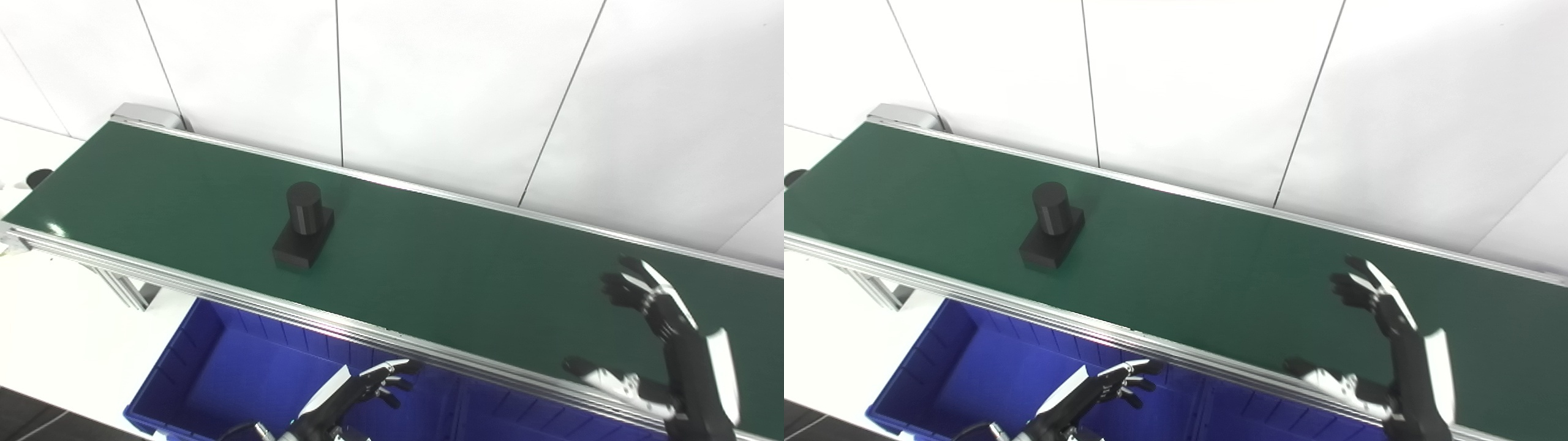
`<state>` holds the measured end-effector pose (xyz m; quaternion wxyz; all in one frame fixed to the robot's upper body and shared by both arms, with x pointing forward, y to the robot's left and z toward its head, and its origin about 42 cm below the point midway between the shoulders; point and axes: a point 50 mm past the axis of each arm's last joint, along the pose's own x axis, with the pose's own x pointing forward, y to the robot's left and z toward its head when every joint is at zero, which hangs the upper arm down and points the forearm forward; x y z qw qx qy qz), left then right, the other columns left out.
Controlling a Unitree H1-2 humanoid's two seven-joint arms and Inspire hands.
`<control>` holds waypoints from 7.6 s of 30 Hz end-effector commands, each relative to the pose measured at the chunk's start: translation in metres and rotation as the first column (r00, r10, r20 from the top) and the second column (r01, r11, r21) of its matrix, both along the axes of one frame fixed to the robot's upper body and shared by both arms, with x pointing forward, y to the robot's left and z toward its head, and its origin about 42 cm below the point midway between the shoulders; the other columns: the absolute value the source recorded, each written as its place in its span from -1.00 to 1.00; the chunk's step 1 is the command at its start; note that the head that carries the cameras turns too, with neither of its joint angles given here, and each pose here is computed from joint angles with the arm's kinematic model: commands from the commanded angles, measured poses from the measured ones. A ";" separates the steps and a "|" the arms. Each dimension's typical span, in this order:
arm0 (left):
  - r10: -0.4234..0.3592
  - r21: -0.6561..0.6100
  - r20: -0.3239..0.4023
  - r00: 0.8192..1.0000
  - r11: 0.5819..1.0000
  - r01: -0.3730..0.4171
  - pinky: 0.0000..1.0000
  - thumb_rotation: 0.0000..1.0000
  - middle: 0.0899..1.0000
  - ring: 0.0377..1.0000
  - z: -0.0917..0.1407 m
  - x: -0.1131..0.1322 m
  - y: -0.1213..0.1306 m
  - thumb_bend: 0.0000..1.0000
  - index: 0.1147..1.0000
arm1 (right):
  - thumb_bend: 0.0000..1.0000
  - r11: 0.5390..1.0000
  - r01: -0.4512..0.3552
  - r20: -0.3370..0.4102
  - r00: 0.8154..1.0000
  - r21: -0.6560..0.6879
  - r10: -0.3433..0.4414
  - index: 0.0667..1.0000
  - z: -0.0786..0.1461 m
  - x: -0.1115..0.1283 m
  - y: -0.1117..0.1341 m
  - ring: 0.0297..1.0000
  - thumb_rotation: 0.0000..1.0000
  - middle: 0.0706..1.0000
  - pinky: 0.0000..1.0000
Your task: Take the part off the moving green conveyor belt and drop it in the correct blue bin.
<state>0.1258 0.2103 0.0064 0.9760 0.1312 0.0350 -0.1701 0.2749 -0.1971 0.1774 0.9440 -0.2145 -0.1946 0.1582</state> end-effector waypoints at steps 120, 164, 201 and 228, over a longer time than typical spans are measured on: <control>-0.054 0.007 0.127 0.990 0.999 0.053 0.23 -0.63 0.64 0.45 0.023 0.001 0.001 0.84 0.63 | 0.02 0.971 0.014 -0.027 0.999 -0.238 -0.021 -0.07 -0.026 0.132 0.227 -0.18 -1.00 -0.06 -0.24; -0.045 -0.082 0.140 0.989 0.995 0.057 0.28 -0.64 0.71 0.59 0.054 0.010 0.027 0.80 0.70 | 0.00 0.990 0.027 -0.192 0.980 -0.137 -0.054 0.08 -0.031 -0.053 -0.002 -0.26 -1.00 -0.08 -0.22; -0.047 -0.050 0.133 0.990 0.997 0.054 0.27 -0.63 0.67 0.58 0.060 0.008 0.054 0.82 0.67 | 0.40 0.960 0.075 -0.313 0.936 -0.268 -0.160 0.78 -0.101 -0.086 -0.015 0.76 -0.45 0.80 0.54; -0.040 -0.032 0.120 0.992 0.999 0.044 0.33 -0.65 0.72 0.64 0.056 0.004 0.056 0.79 0.75 | 0.79 0.999 0.018 -0.210 0.977 -0.032 -0.024 0.78 -0.095 -0.107 -0.011 0.54 0.07 0.62 0.35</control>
